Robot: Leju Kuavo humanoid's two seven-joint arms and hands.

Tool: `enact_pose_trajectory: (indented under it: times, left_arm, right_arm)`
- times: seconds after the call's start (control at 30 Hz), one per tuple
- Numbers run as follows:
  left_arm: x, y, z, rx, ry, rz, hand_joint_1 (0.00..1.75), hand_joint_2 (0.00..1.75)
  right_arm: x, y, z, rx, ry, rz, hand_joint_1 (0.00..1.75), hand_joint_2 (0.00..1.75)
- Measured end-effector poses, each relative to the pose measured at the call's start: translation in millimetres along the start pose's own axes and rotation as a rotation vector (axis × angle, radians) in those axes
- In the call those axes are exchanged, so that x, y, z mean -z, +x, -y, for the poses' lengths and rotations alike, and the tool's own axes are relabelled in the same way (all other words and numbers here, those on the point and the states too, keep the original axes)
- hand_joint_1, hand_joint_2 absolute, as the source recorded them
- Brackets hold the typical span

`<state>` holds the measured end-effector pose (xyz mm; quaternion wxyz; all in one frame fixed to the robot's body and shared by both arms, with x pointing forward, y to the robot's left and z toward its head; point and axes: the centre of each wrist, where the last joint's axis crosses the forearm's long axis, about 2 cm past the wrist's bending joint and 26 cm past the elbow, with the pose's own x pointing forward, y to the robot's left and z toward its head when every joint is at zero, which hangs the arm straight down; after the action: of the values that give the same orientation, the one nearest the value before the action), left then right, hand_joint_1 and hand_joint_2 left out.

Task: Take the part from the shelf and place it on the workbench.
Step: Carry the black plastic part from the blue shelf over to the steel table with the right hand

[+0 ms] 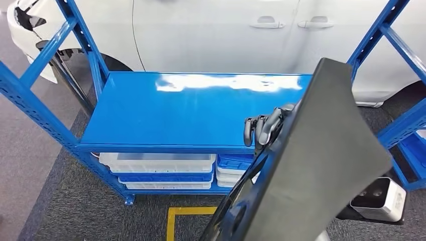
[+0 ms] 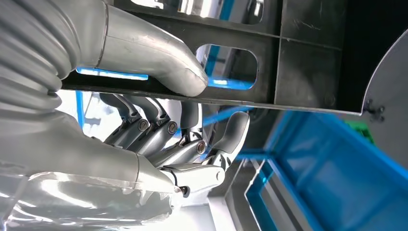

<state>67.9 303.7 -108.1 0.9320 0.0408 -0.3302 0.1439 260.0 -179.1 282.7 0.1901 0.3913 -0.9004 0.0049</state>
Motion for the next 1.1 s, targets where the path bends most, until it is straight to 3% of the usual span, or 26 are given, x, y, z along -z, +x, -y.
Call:
enact_pose_trajectory:
  times: [0.7,1.1]
  left_arm:
    - [-1.0,-1.6,2.2,-0.001,0.006,-0.003,0.0,0.0]
    - [-4.3,-7.3,-0.1,-0.019,0.027,-0.028,0.0,0.0]
  right_arm:
    - [4.1,0.3,2.4,0.011,0.013,0.019,1.75,1.75]
    - [2.8,-1.2,13.8,0.032,0.045,-0.074,1.75,1.75]
